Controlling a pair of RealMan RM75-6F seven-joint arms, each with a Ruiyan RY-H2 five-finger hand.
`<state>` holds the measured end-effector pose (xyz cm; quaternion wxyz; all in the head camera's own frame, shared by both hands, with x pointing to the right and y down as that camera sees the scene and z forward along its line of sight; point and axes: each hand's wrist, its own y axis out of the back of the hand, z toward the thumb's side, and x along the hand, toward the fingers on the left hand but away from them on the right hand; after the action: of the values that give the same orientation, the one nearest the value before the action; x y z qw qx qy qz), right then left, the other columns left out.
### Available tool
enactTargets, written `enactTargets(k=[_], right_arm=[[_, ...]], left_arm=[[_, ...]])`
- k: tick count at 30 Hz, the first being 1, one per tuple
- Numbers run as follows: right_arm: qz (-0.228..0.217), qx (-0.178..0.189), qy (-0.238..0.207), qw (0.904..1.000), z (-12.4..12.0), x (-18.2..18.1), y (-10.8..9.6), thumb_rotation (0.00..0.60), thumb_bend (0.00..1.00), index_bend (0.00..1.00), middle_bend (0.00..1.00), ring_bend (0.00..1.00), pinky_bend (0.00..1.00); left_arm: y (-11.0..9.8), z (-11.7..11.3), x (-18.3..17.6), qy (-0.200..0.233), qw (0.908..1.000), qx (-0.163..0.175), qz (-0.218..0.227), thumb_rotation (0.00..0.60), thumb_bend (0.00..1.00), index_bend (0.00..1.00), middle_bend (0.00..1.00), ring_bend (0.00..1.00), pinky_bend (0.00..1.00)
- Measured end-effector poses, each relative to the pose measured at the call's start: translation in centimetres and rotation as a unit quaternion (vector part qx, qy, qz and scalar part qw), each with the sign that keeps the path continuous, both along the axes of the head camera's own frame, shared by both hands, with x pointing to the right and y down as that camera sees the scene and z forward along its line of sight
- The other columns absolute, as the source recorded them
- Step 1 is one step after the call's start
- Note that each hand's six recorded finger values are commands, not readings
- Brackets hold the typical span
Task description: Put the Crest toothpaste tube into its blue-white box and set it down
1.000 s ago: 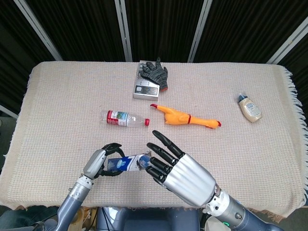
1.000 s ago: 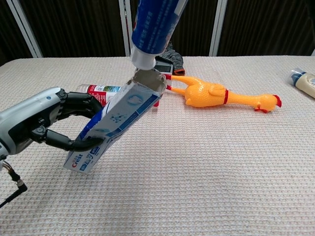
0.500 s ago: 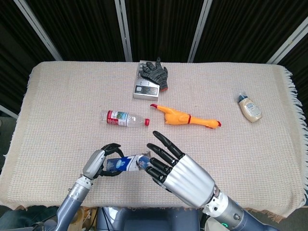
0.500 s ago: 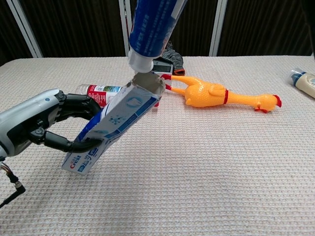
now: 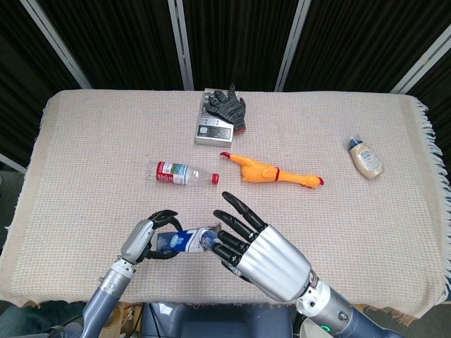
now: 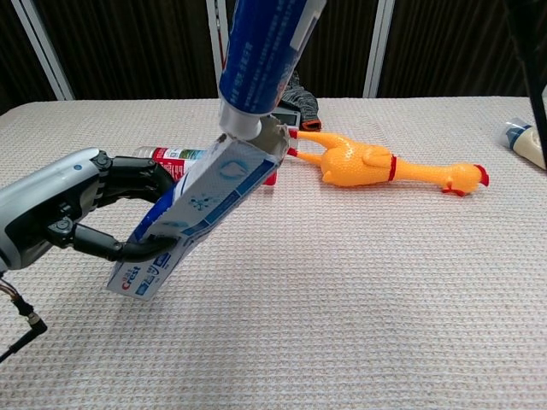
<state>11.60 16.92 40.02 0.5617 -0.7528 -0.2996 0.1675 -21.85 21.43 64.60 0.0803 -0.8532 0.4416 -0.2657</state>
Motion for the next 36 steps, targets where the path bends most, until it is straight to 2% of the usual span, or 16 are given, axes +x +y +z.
enactTargets(k=[21,36], right_arm=[[0.006,-0.035,-0.002,0.9994,1.0,0.3,0.5,0.6,0.35,0.53,0.57,0.24,0.0],[0.012,-0.071,-0.009,0.9973,2.0,0.0,0.5,0.6,0.35,0.53,0.57,0.24,0.0]], left_arm=[[-0.2,-0.3,-0.1,0.006,0.9999,0.008,-0.013,0.6,0.31,0.47,0.43,0.22,0.2],[-0.5,-1.3,0.4,0.05,0.9972,0.033,-0.045,0.6,0.31,0.47,0.44,0.22,0.2]])
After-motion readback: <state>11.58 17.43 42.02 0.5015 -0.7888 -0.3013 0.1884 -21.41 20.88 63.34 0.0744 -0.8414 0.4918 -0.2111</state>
